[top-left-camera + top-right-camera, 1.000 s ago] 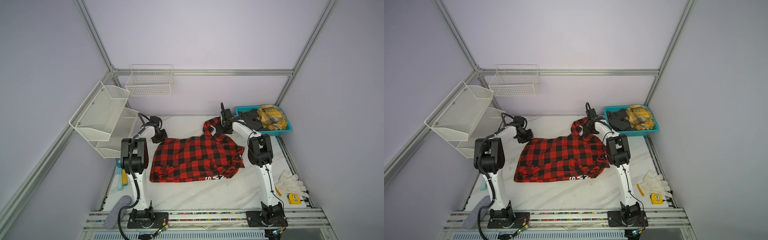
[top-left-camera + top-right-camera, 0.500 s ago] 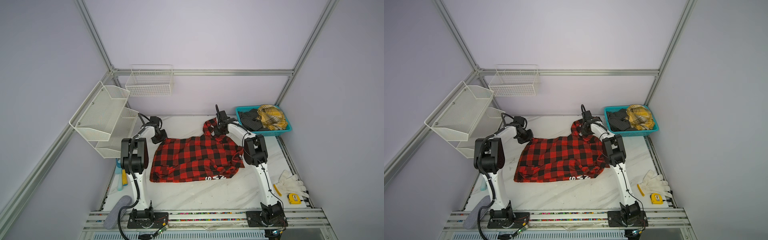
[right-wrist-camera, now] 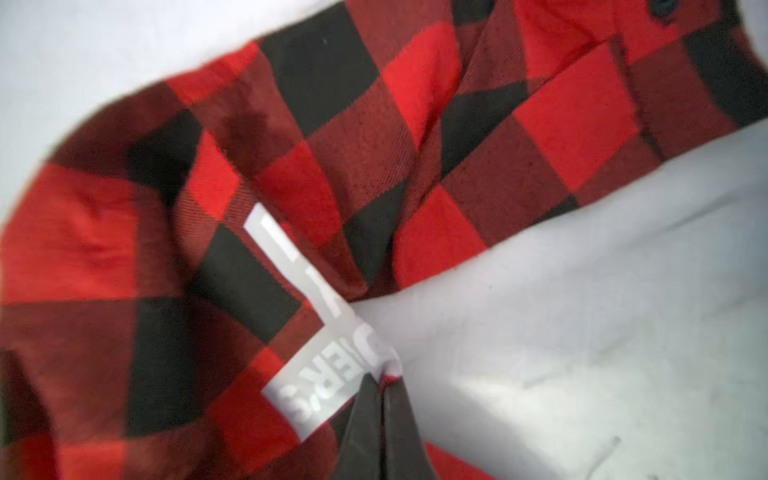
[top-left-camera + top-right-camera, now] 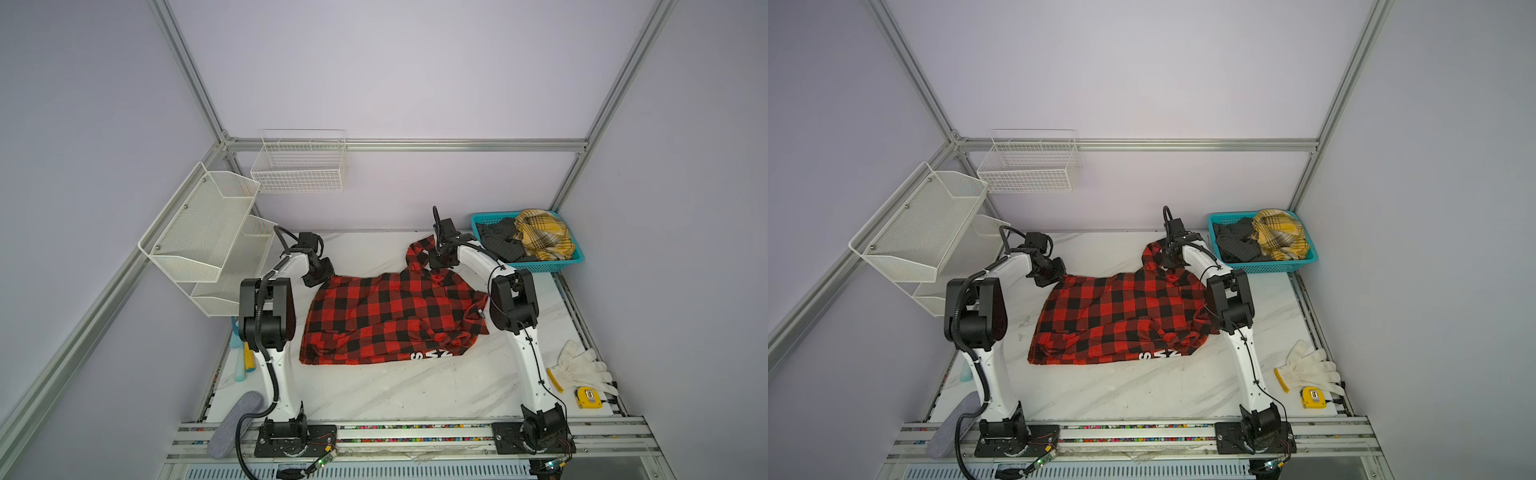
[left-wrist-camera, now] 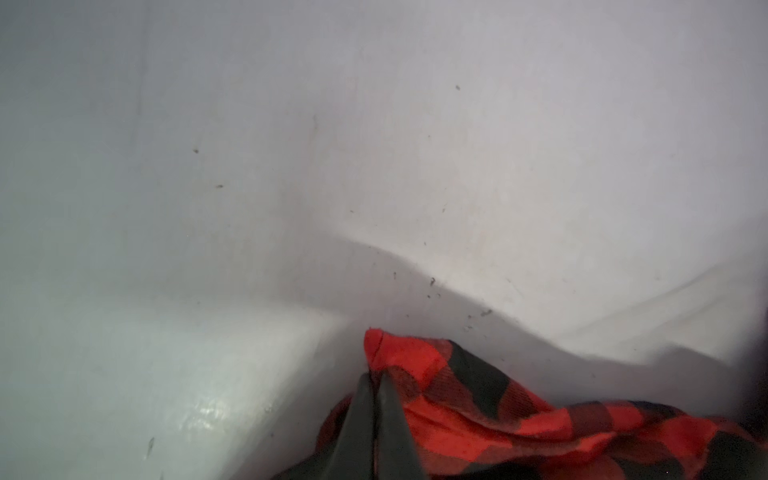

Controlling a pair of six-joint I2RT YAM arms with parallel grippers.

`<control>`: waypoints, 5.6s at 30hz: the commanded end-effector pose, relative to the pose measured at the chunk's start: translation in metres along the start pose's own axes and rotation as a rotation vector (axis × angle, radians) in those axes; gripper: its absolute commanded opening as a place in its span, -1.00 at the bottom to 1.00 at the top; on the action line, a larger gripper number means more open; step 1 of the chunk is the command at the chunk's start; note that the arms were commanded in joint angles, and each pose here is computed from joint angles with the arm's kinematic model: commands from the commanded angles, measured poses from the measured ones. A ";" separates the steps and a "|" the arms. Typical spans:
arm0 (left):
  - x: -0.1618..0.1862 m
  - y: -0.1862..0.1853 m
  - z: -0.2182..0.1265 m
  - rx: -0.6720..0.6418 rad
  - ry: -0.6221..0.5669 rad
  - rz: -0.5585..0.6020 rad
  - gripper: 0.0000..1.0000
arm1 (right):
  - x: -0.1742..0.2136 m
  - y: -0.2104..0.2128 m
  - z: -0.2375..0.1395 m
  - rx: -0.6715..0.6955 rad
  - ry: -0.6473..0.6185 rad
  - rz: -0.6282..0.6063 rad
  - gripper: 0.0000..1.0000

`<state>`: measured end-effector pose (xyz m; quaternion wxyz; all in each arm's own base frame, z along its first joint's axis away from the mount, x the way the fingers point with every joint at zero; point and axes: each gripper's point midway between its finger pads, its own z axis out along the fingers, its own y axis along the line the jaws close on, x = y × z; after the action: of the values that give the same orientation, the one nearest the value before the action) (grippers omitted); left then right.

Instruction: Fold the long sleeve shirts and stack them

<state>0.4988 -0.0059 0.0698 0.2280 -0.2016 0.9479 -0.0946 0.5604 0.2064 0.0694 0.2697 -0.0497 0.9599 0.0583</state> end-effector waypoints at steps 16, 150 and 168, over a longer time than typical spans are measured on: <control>0.053 0.041 -0.084 0.048 -0.214 -0.324 -1.00 | 0.045 0.003 -0.147 -0.139 -0.167 0.157 -1.00; 0.122 -0.148 -0.110 0.220 0.085 -0.068 0.28 | 0.110 0.152 -0.096 -0.398 0.087 0.096 0.14; 0.147 -0.142 -0.098 0.229 0.179 -0.120 0.27 | 0.168 0.215 -0.133 -0.696 0.150 -0.087 -0.18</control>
<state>0.3862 -0.1857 0.1337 0.1634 -0.2175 0.9371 -0.2189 0.3477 0.3733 0.0842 0.1552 -0.1334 0.9195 0.3357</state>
